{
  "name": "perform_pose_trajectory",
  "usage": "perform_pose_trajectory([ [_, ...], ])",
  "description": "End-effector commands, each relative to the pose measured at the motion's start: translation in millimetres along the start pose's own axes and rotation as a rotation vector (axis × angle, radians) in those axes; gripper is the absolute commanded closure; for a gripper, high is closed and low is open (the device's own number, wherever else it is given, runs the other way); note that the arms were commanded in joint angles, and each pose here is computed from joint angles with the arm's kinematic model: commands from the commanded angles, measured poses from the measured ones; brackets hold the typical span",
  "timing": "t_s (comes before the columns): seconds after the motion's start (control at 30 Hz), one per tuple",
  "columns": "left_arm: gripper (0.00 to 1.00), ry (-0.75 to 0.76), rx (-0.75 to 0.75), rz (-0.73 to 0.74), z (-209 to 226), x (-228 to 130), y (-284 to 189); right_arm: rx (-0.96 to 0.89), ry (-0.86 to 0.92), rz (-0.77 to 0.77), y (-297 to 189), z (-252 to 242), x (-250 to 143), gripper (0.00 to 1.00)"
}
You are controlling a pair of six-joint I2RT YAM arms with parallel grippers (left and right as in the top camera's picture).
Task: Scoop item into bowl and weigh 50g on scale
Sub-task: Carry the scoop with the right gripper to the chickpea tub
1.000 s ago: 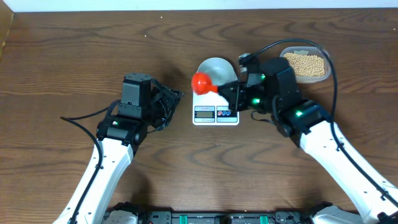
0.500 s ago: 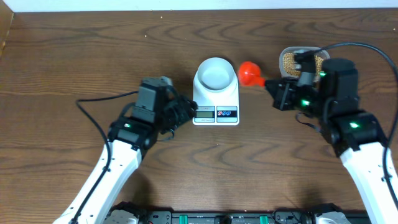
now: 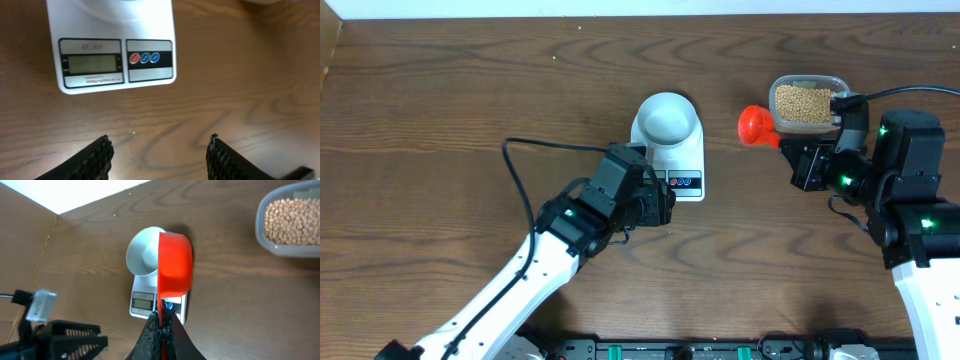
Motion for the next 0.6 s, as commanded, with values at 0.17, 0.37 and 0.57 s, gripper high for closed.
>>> perform_pose_trajectory([
  [0.17, 0.30, 0.022, 0.027, -0.011, 1.1, 3.4, 1.5, 0.020, -0.043, -0.034, -4.9, 5.7, 8.3, 0.99],
  [0.37, 0.02, 0.021, 0.031, -0.005, 1.8, 2.3, 1.6, 0.021, -0.046, -0.039, -4.9, 6.1, 9.3, 0.99],
  [0.57, 0.02, 0.021, 0.031, -0.006, 1.8, 2.3, 1.6, 0.017, -0.051, -0.050, -5.0, 5.9, 11.5, 0.99],
])
Point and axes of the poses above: each gripper's point midway between its finger pads, its own y axis out along the fingers, its own z axis along the line the jaws close on, x = y × z, the point moved 4 cm from there along -y, back along the fingers, and after that the axes turned 3 degrees about y, right-handed, at the moved point
